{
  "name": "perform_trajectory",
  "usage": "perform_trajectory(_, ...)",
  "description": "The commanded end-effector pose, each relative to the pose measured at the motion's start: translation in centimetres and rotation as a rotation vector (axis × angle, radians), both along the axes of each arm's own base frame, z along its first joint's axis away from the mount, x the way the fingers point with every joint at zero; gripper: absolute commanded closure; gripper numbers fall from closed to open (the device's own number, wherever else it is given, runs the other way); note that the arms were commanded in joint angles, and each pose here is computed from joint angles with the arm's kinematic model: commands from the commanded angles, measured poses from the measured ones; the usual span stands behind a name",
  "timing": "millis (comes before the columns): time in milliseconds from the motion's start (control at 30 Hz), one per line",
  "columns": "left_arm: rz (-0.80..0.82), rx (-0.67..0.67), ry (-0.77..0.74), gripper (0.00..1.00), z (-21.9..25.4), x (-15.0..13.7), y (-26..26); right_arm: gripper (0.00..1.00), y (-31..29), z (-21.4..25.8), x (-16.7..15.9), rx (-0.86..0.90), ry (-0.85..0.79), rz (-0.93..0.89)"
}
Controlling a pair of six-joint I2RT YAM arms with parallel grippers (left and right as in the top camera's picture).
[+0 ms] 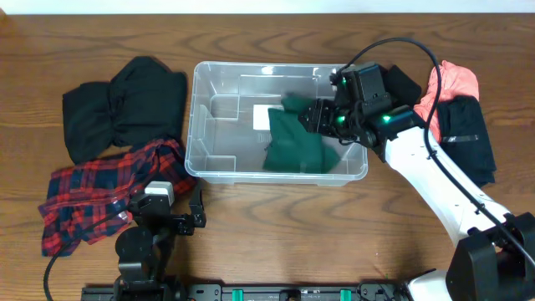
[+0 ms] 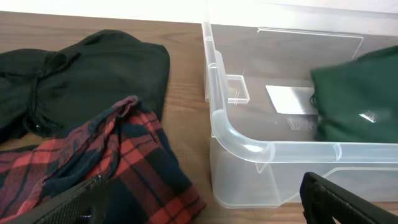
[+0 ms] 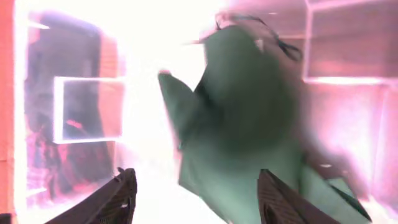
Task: Pack container
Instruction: 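Carry the green cloth with the right gripper into the bin and release, then move the right gripper back and grasp the black folded cloth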
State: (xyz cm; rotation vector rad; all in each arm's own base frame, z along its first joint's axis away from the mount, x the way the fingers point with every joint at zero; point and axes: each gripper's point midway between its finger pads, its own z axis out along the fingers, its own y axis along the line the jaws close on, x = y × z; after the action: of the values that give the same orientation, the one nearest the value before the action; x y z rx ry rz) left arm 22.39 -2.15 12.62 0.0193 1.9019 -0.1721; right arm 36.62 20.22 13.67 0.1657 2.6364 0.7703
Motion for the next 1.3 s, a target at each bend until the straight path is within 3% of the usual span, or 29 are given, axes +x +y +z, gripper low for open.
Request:
perform_trajectory(0, -0.001, 0.01, 0.024, 0.02, -1.1, 0.0, 0.0, 0.39, -2.2, 1.6, 0.7, -0.04, -0.06, -0.047)
perform_trajectory(233, -0.001, 0.01, 0.024, 0.02, -1.1, 0.0, 0.0, 0.34, -10.5, 9.3, 1.6, -0.05, -0.27, -0.212)
perform_trajectory(400, -0.001, 0.01, 0.024, 0.02, -1.1, 0.0, 0.0, 0.25, -20.4, 10.2, 0.0, -0.121, -0.243, -0.457)
perform_trajectory(567, -0.001, 0.01, 0.024, 0.02, -1.1, 0.0, 0.0, 0.01, -30.2, 6.9, -2.2, -0.255, -0.128, -0.595)
perform_trajectory(833, -0.001, 0.01, 0.024, 0.02, -1.1, 0.0, 0.0, 0.01, -40.6, -1.2, -3.7, -0.272, 0.043, -0.704)
perform_trajectory(1033, -0.001, 0.01, 0.024, 0.02, -1.1, 0.0, 0.0, 0.01, -42.3, -7.4, -2.1, -0.109, 0.027, -0.601)
perform_trajectory(1267, -0.001, 0.01, 0.024, 0.02, -1.1, 0.0, 0.0, 0.01, -41.6, -12.7, -2.7, -0.078, 0.122, -0.531)
